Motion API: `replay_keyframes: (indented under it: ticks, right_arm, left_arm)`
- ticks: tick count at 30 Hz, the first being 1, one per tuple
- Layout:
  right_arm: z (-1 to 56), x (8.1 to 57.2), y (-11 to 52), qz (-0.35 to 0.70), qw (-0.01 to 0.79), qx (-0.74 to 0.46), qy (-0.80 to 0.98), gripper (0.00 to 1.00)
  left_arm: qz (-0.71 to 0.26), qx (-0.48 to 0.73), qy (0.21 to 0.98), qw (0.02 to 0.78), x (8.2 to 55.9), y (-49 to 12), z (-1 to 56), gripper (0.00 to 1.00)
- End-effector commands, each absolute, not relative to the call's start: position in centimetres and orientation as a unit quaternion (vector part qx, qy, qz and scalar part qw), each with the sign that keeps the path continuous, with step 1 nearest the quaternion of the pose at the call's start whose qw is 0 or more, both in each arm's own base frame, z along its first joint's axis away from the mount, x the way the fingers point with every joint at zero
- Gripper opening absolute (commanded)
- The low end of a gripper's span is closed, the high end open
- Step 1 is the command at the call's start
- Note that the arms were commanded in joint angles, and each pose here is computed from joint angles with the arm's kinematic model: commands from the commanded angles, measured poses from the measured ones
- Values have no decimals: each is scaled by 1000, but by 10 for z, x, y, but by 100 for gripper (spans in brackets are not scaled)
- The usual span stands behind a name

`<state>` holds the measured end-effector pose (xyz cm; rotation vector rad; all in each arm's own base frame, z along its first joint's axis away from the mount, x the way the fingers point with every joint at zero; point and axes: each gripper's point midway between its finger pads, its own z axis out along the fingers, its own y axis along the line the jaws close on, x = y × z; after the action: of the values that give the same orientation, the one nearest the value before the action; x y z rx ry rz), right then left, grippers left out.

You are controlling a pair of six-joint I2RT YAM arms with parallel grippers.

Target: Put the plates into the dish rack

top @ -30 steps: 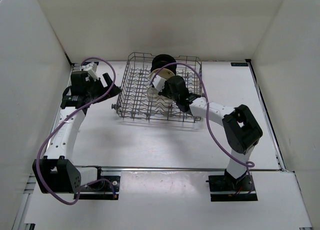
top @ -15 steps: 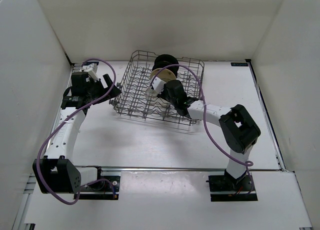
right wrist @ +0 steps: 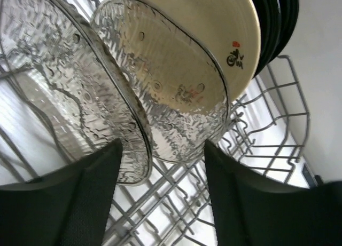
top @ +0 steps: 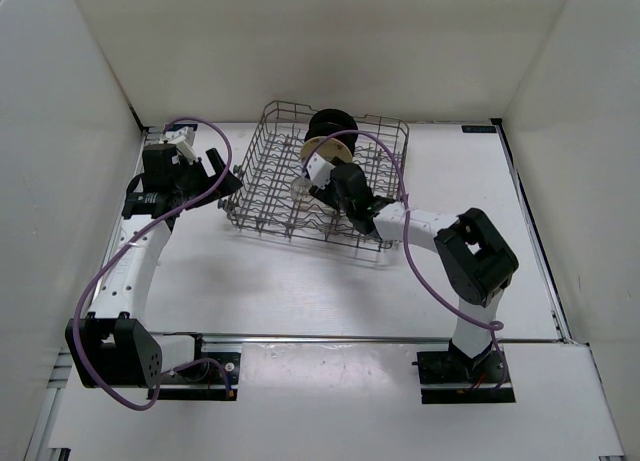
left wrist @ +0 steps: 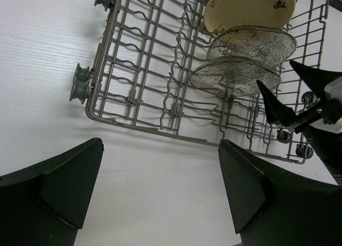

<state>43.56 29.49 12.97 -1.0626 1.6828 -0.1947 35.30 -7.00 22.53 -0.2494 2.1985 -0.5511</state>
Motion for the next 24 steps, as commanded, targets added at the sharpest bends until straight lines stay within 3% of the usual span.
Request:
replay_keyframes:
  ticks: [1, 4, 14, 20, 24]
  right_arm:
    - [149, 441, 290, -88, 569, -415, 704, 80]
    - [158, 439, 287, -86, 576, -404, 705, 100]
    - [208, 417, 282, -20, 577, -338, 743, 100]
    - [289, 373, 243, 57, 619, -163, 766, 100]
    - [304, 352, 221, 67, 580, -94, 807, 100]
  left_arm:
    - [-220, -98, 869, 432, 350, -68, 235, 100]
    - [-221, -102, 869, 431, 350, -68, 235, 100]
    - [-236, -122, 858, 440, 345, -73, 248, 100]
    - [-212, -158, 840, 474, 332, -69, 263, 100]
    - [-197, -162, 841, 477, 328, -68, 257, 100]
